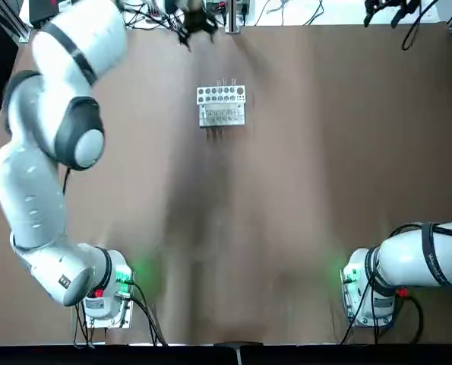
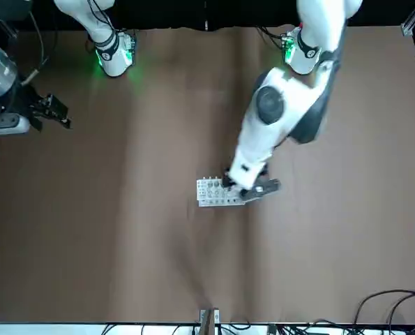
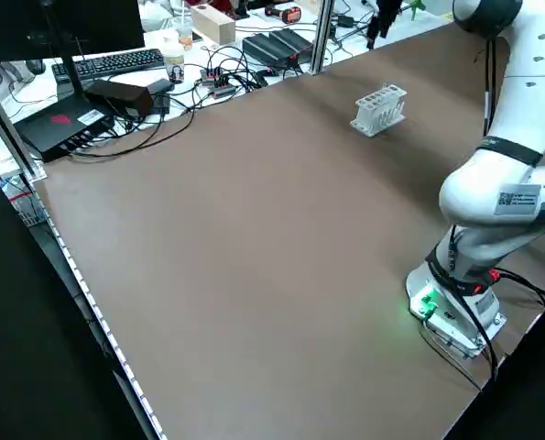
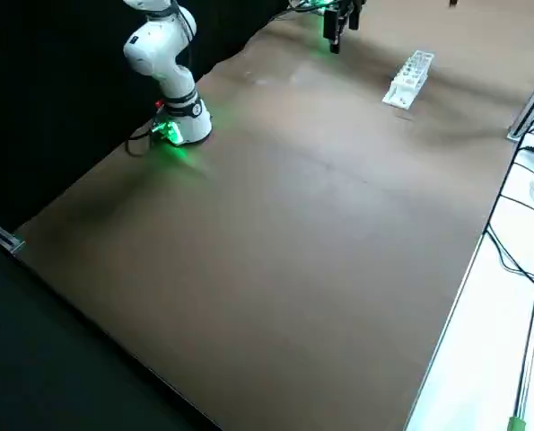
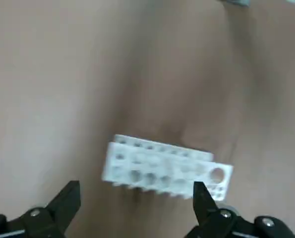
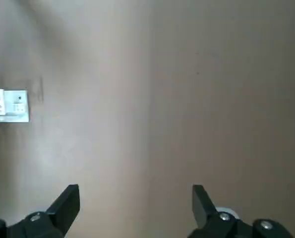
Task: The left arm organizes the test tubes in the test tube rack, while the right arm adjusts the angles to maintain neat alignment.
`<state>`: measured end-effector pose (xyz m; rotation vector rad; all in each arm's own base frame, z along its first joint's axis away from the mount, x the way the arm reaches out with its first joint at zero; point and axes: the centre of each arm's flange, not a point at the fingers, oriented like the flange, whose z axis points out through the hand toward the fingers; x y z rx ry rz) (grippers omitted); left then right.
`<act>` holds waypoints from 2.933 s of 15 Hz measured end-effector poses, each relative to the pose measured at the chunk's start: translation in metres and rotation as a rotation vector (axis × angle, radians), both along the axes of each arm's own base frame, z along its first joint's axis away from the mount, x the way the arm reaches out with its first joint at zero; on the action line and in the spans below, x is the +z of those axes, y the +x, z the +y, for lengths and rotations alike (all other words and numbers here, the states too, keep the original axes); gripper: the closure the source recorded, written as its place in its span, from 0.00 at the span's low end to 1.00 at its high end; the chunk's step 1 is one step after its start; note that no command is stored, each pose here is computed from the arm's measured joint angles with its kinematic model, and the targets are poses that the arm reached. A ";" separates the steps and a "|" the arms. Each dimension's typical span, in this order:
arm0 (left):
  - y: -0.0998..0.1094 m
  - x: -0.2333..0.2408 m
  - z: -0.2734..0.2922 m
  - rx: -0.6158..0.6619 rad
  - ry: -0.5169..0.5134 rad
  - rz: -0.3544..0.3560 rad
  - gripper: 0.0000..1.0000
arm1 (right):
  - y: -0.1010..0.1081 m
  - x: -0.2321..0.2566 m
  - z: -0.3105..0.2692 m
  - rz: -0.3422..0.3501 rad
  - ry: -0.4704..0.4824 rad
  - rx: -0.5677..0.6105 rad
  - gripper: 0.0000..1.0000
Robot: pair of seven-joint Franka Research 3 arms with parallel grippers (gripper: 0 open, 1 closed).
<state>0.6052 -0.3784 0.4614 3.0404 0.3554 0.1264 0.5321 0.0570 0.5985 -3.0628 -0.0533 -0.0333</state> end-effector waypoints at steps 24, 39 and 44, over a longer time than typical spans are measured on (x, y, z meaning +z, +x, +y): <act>-0.068 0.179 0.281 -0.343 0.092 0.146 0.00 | 0.057 -0.249 0.336 -0.028 0.097 0.006 0.48; -0.068 0.175 0.279 -0.353 0.092 0.151 0.00 | 0.056 -0.286 0.387 -0.105 0.162 -0.027 0.97; -0.068 0.174 0.277 -0.365 0.092 0.152 0.00 | 0.051 -0.290 0.398 -0.118 0.184 -0.023 0.97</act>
